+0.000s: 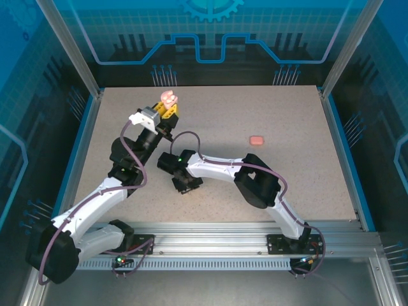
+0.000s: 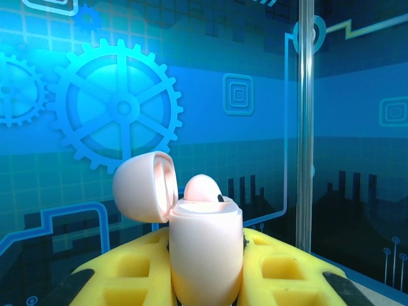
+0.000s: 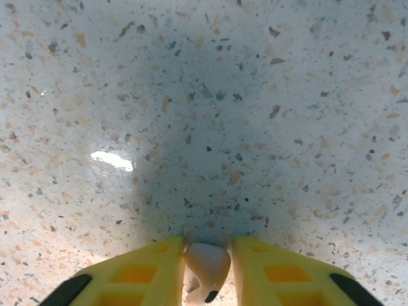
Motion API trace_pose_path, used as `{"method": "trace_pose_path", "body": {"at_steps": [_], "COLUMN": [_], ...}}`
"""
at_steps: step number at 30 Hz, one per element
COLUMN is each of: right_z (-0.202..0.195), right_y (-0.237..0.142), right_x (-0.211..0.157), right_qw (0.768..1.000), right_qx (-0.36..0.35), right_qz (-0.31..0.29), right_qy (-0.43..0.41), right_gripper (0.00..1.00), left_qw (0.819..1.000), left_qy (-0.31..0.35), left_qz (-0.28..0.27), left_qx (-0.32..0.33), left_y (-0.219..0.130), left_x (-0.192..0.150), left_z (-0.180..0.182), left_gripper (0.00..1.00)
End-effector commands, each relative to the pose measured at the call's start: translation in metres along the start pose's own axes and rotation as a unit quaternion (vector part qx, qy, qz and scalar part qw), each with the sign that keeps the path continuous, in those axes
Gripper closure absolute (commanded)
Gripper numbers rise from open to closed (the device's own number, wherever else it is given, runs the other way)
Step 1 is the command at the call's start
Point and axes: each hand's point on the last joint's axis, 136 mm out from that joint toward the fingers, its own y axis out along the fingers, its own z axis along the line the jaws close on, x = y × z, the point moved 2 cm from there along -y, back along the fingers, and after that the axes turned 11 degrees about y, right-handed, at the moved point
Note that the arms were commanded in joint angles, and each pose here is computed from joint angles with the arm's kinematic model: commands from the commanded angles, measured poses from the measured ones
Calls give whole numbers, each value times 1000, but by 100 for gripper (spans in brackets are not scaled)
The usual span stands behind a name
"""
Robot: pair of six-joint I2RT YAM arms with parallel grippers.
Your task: Insert wireless bluetooth earbuds into charging case
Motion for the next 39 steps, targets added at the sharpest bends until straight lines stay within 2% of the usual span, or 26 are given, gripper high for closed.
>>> {"method": "trace_pose_path", "body": {"at_steps": [1, 6, 13, 18, 23, 27, 32, 39], "right_z": [-15, -22, -42, -64, -95, -124, -157, -169], "right_y": [22, 11, -30, -69, -128, -190, -276, -376], "right_x": [-14, -9, 5, 17, 34, 50, 70, 87], "right_qw": [998, 999, 997, 991, 977, 957, 917, 857], "right_qx": [-51, -39, -9, 10, 36, 66, 110, 180], "right_qz": [25, -1, -65, -116, -192, -270, -372, -480], "right_qy": [6, 15, 41, 63, 81, 87, 89, 53], "right_gripper": [79, 83, 85, 85, 85, 84, 84, 82], "left_qw": [1000, 1000, 1000, 999, 999, 998, 995, 988], "left_qy": [-7, -10, -20, -28, -32, -30, -38, -45], "left_qz": [-20, -18, -18, -16, -10, -6, -8, 3], "left_qx": [13, 8, 2, -8, -28, -58, -97, -147], "left_y": [-5, -4, -4, -2, -1, -1, 0, 8], "left_x": [11, 10, 9, 8, 3, 0, 1, -7], "left_z": [6, 5, 3, 0, -6, -16, -28, -54], "left_gripper": [100, 100, 100, 100, 100, 100, 100, 100]}}
